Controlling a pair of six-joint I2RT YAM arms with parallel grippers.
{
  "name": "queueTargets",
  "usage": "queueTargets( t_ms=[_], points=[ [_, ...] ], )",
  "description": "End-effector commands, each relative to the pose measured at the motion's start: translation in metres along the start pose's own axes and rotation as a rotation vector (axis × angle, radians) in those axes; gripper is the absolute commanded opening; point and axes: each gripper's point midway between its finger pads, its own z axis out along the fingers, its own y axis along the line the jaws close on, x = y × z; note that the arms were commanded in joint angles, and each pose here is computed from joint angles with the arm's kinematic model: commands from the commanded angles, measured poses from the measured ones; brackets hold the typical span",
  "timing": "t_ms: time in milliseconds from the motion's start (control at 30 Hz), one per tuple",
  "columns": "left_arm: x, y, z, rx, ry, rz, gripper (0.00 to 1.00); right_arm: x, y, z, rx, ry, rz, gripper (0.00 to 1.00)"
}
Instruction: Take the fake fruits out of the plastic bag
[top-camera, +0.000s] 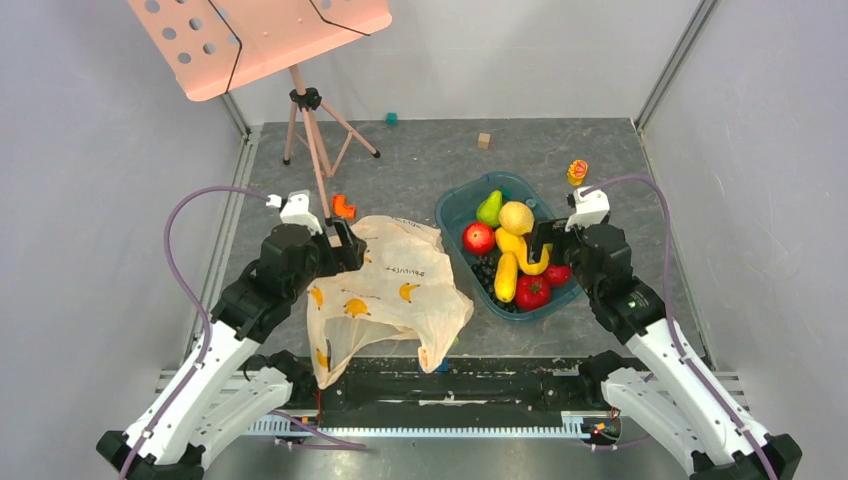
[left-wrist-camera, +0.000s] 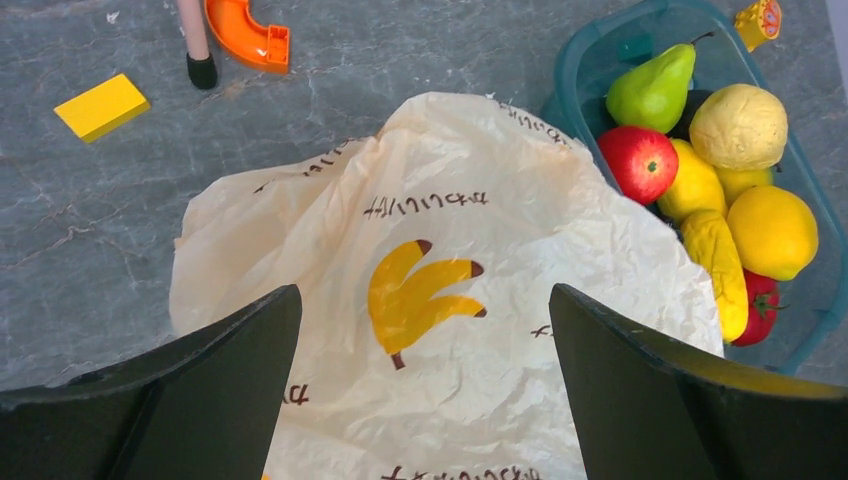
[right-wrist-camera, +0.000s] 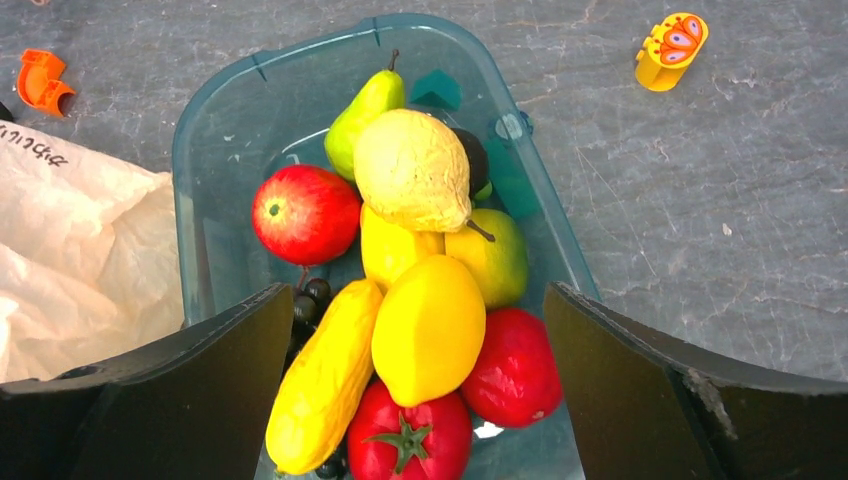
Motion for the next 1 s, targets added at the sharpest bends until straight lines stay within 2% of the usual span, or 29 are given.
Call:
queueTargets(
  t_ms=[0, 300, 533, 700, 967],
  points=[
    [0.011, 0.016, -0.008, -0.040, 0.005, 0.025, 1.00, 0.014, -0.005, -0.010, 0.005, 0.006, 0.014, 0.98],
    [0.020, 0.028, -0.019, -0.048, -0.028, 0.023, 1.00, 0.046, -0.019, -0.022, 0.050, 0.029, 0.028, 0.98],
    [0.019, 0.036, -0.020, -0.103, 0.003, 0.058, 1.00, 0.051, -0.031, -0.029, 0.109, -0.002, 0.046, 0.98],
    [0.021, 0.040, -0.017, -0.120, -0.003, 0.053, 1.00, 0.053, -0.058, -0.035, 0.256, -0.032, 0.077, 0.98],
    [0.016, 0.042, -0.022, -0.133, -0.024, 0.049, 1.00, 0.060, -0.050, -0.031, 0.212, -0.018, 0.072, 0.98]
  ],
)
